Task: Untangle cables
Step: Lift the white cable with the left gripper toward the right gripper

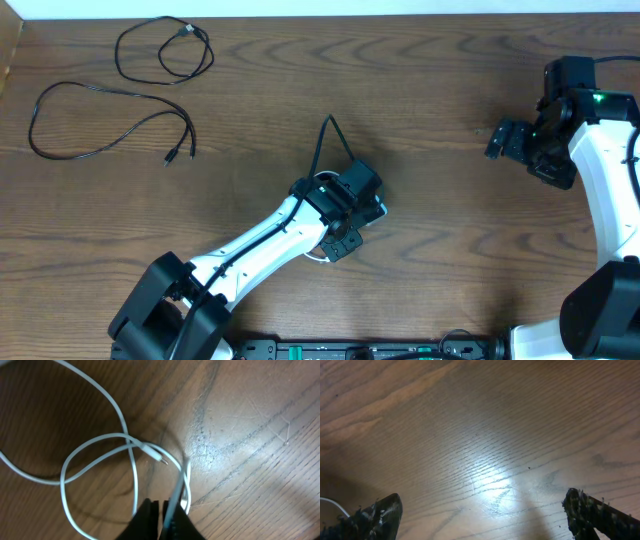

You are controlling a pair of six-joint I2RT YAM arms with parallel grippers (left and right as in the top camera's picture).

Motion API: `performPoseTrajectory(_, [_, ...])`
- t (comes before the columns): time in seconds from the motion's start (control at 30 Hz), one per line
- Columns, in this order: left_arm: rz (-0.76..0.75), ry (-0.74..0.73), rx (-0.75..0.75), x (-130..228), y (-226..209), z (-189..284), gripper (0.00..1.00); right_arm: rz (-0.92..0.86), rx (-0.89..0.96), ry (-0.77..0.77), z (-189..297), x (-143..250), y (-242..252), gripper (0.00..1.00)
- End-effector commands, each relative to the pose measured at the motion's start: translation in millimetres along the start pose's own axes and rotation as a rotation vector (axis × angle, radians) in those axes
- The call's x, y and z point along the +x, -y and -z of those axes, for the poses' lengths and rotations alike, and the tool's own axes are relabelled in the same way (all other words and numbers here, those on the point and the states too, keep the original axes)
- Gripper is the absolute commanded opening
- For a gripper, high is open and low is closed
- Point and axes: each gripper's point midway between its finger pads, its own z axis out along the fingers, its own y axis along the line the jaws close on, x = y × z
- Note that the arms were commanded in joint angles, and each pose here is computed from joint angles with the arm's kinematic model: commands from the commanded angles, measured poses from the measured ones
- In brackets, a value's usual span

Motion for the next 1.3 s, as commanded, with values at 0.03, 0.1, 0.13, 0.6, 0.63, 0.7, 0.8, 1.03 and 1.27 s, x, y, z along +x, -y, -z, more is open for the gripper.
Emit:
performPoseTrajectory(0.03, [0.128,0.068,-0.016,-20,-5,21,0.07,0.013,-0.055,-0.030,0,5,-10,0.99])
performPoseTrajectory(0.1, [0.217,0.169,-0.025,-39,-8,52,0.07,0.012,-0.122,-0.086,1,17,-21,0.99])
performPoseTrajectory(0.13, [0.256,0.223,-0.027,-48,-9,68,0.07,0.010,-0.145,-0.114,2,23,-24,0.99])
performPoseTrajectory(0.6, [0.571,1.247,0.138,-82,-6,363,0.07,0.514,-0.960,-0.268,76,93,-149,0.99])
performPoseTrajectory(0.63, [0.623,1.252,0.130,-81,-12,363,0.07,0.552,-1.050,-0.272,89,101,-159,0.99])
performPoseTrajectory(0.7, [0.694,1.254,0.101,-81,-23,360,0.08,0.607,-1.193,-0.276,109,111,-173,0.99])
performPoseTrajectory(0.8, [0.751,1.230,0.076,-85,-32,349,0.07,0.625,-1.315,-0.300,129,122,-183,0.99])
performPoseTrajectory(1.03, [0.871,1.205,0.130,-94,-41,336,0.07,0.628,-1.370,-0.315,139,127,-186,0.99])
performPoseTrajectory(1.27, [1.010,1.328,0.292,-104,-42,365,0.07,0.708,-1.346,-0.301,133,137,-191,0.99])
